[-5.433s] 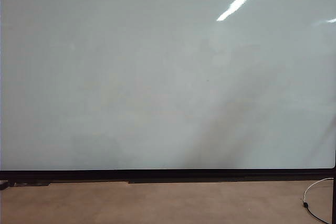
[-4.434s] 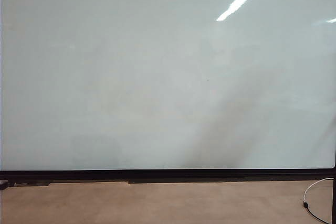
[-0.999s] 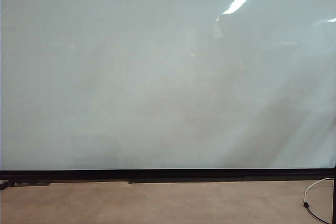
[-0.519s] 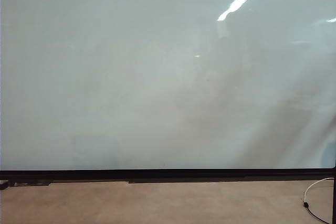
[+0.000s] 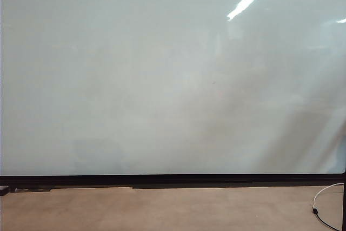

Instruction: Pick up the pen on the shelf to the right of the whiteboard and draw a check mark.

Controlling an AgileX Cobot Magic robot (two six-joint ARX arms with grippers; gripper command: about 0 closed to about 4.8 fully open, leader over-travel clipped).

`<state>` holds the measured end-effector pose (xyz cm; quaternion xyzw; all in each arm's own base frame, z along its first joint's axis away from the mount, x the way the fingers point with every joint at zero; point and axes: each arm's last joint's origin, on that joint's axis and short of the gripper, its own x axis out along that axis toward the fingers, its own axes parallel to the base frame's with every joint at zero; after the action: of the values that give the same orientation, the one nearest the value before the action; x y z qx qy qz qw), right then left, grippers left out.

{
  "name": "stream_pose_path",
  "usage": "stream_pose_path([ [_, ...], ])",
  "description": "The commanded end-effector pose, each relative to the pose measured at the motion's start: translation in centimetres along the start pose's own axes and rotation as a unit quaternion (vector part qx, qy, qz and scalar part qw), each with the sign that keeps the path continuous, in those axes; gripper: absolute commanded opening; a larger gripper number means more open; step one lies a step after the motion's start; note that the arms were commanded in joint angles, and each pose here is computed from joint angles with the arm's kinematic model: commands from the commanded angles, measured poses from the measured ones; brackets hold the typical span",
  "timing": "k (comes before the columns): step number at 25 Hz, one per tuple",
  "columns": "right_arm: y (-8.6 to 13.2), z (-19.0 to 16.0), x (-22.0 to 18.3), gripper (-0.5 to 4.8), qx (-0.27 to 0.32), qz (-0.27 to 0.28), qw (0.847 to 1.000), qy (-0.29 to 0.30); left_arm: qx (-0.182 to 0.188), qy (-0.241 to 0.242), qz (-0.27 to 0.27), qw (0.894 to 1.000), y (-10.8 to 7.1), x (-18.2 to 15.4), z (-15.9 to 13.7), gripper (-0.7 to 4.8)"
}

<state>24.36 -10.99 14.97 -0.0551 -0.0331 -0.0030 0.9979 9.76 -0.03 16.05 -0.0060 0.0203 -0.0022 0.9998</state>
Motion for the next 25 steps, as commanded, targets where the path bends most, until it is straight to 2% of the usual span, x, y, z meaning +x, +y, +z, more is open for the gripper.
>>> stream_pose_path([
  [1,-0.4,0.1,0.8,3.68,-0.006,0.003,1.000,-0.010,0.002,-0.008,0.000,1.000,0.0,0.0,0.2,-0.04],
  [9,-1.2,-0.8,2.9,3.67,-0.003,0.036,0.999,-0.011,0.002,-0.008,0.000,1.000,0.0,0.0,0.2,-0.04],
  [25,-1.9,-1.5,5.5,3.55,0.011,0.062,0.998,-0.018,0.002,-0.008,0.000,1.000,0.0,0.0,0.2,-0.05],
])
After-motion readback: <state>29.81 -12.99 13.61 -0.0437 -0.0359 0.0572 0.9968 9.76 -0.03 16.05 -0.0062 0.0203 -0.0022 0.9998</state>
